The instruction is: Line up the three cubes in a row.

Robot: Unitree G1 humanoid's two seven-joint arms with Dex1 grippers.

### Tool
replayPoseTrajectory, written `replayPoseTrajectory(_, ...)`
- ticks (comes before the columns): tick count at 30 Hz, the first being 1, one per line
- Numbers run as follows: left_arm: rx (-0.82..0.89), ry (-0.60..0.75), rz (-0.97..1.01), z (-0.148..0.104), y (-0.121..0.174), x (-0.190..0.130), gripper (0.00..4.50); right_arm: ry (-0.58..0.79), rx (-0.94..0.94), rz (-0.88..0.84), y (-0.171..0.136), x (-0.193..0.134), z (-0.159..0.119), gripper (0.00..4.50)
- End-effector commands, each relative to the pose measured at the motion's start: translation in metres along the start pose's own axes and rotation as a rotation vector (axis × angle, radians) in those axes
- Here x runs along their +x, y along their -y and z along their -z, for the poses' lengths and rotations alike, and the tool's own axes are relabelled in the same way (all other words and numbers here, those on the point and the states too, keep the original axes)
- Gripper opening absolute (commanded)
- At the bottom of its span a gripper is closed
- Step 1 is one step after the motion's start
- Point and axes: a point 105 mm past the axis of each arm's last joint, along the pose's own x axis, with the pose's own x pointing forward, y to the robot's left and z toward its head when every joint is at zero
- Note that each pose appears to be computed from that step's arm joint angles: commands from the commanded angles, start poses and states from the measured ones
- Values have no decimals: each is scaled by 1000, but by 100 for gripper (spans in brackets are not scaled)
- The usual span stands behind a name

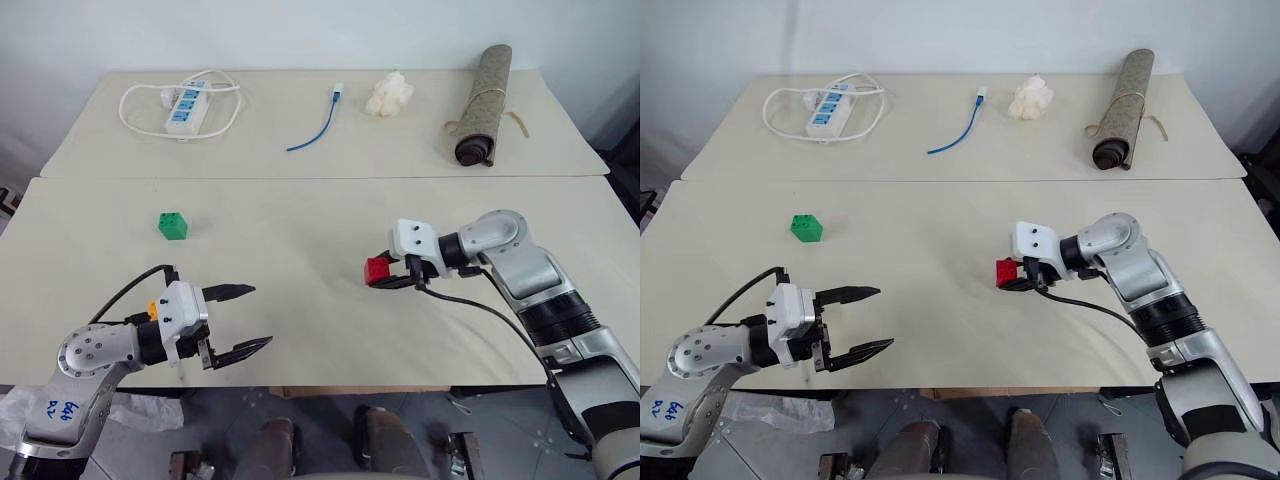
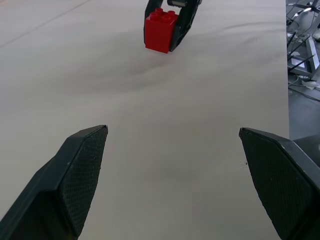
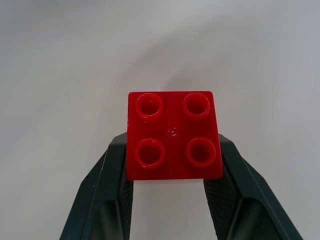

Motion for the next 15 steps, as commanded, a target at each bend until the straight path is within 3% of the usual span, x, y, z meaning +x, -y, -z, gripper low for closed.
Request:
replayPoseTrajectory(1,54,9,-18,-8,-2,-2,450,17,-29,-25,-3,3,-10,152)
replayPoseTrajectory(7,55,3,-29,-6,-1,-4,450,69,13,-76,-11,10,-16,152)
replayPoseTrajectory(8,55,1,-31,-6,0,-5,450,63,9,-72,-11,11,-15,224)
replayPoseTrajectory(15,72,-4,-63,-8,-3,-8,450,57,6,-58,-9,11,-13,449)
